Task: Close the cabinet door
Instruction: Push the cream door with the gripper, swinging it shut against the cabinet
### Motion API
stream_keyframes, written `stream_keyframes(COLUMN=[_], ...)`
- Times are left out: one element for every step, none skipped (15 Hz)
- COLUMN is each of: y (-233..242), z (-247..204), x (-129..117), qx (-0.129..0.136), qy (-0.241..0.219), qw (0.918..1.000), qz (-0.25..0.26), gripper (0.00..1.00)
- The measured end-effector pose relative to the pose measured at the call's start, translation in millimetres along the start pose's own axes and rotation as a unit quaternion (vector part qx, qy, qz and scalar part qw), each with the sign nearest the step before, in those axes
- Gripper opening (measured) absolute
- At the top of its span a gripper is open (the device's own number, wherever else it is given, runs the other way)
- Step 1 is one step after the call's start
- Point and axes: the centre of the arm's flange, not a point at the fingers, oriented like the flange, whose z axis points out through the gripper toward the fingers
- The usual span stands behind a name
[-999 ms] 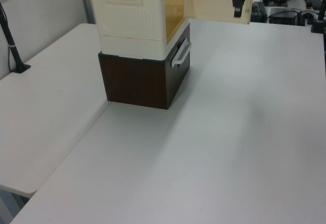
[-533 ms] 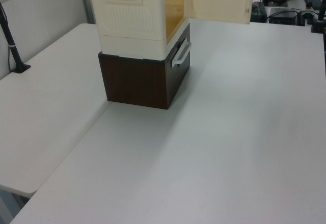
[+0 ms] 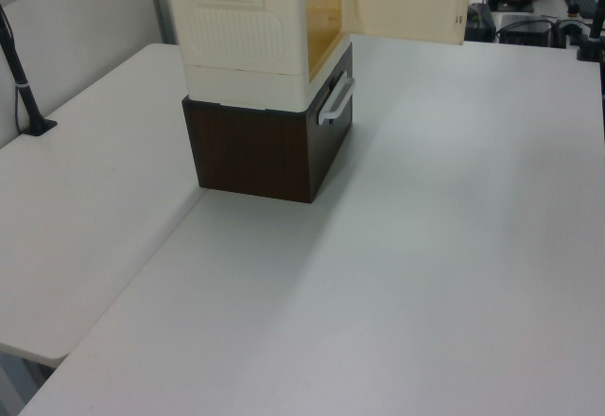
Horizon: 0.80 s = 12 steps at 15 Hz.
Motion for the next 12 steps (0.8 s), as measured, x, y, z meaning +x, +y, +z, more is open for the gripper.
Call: stream_keyframes(y=[2.4, 2.6, 1.5, -1.2, -6.4, -15.1, -27.0, -42.9, -59.1, -77.6, -103.6, -115.2], z=[3.5, 8.4, 14.4, 22.0, 31.4, 41.7, 51.3, 60.1, 64.8, 65.6, 62.7, 59.8], x=[2.5, 5.3, 8.2, 11.3, 15.2, 19.8, 24.7, 29.7, 33.2, 35.6, 36.2, 36.0], qx=[-0.001, -0.001, 0.0, 0.001, 0.004, 0.007, 0.01, 0.014, 0.019, 0.031, 0.056, 0.072], qy=[0.002, 0.001, -0.002, -0.008, -0.015, -0.023, -0.029, -0.035, -0.037, -0.035, -0.031, -0.029], qw=[1.0, 1.0, 1.0, 1.0, 0.9998, 0.9996, 0.9991, 0.9985, 0.9977, 0.9968, 0.9953, 0.9944], qz=[0.0, 0.0, -0.002, -0.004, -0.009, -0.017, -0.027, -0.041, -0.054, -0.066, -0.073, -0.071], gripper=[0.01, 0.01, 0.01, 0.01, 0.01, 0.01, 0.01, 0.01, 0.01, 0.01, 0.01, 0.01])
